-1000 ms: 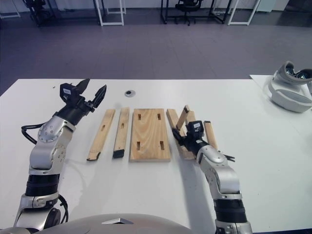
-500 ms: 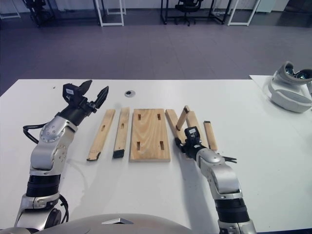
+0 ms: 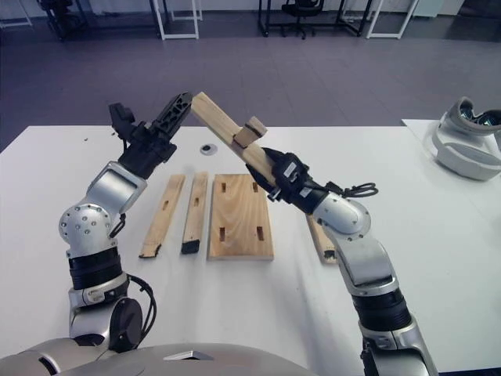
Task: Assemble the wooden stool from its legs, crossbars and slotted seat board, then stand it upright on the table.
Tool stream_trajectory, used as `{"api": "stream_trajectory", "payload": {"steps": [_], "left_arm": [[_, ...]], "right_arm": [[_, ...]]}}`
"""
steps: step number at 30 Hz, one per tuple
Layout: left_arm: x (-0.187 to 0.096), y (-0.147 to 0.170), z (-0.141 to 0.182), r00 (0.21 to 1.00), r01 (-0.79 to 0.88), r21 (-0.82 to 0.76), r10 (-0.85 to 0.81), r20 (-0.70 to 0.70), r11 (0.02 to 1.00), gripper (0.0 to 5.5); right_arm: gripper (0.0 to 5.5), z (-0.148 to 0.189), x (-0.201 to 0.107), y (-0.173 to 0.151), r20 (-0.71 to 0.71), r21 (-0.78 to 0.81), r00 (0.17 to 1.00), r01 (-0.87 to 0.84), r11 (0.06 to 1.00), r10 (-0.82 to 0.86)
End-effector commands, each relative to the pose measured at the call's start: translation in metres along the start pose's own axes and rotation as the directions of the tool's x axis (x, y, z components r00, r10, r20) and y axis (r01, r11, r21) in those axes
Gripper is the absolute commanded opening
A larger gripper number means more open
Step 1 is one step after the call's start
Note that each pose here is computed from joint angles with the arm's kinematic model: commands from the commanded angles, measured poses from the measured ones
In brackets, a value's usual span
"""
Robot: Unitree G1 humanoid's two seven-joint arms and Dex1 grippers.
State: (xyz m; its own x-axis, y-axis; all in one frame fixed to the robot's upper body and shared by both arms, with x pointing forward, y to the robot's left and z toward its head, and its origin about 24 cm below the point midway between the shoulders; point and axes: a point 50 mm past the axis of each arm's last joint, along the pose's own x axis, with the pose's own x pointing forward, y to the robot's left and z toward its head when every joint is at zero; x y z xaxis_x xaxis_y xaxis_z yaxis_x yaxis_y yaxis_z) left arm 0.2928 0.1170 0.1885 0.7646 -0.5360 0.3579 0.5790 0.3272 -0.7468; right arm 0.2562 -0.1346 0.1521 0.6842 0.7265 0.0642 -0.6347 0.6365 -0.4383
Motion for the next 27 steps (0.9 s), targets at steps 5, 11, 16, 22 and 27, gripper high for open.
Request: {"api": "stream_trajectory", "payload": {"steps": [5, 11, 16, 22, 27], "left_arm": [[0.004, -0.011, -0.007, 0.998, 0.031, -0.085, -0.035, -0.051, 0.996, 3.95], [-0.001, -0.017, -0.008, 0.997, 0.065, -0.088, -0.068, -0.029, 0.994, 2.93], [-0.006, -0.014, -0.009, 0.998, 0.052, -0.091, -0.055, -0.027, 0.994, 2.08], [-0.009, -0.007, -0.009, 0.999, 0.009, -0.079, -0.011, -0.033, 0.997, 1.16], [-0.01, -0.006, -0.015, 0.997, -0.034, -0.055, 0.031, -0.064, 0.998, 1.11]], "right_arm": [[2.09, 0.022, 0.009, 0.007, 0.135, -0.058, 0.989, -0.044, 0.997, 0.051], [2.09, 0.02, 0.007, 0.01, 0.131, -0.046, 0.99, -0.052, 0.998, 0.058], [2.09, 0.017, 0.005, 0.012, 0.132, -0.023, 0.99, -0.052, 0.998, 0.054], [2.09, 0.016, 0.005, 0.016, 0.135, -0.007, 0.99, -0.048, 0.999, 0.048], [2.57, 0.011, 0.005, 0.022, 0.098, 0.033, 0.993, -0.072, 0.997, 0.069]]}}
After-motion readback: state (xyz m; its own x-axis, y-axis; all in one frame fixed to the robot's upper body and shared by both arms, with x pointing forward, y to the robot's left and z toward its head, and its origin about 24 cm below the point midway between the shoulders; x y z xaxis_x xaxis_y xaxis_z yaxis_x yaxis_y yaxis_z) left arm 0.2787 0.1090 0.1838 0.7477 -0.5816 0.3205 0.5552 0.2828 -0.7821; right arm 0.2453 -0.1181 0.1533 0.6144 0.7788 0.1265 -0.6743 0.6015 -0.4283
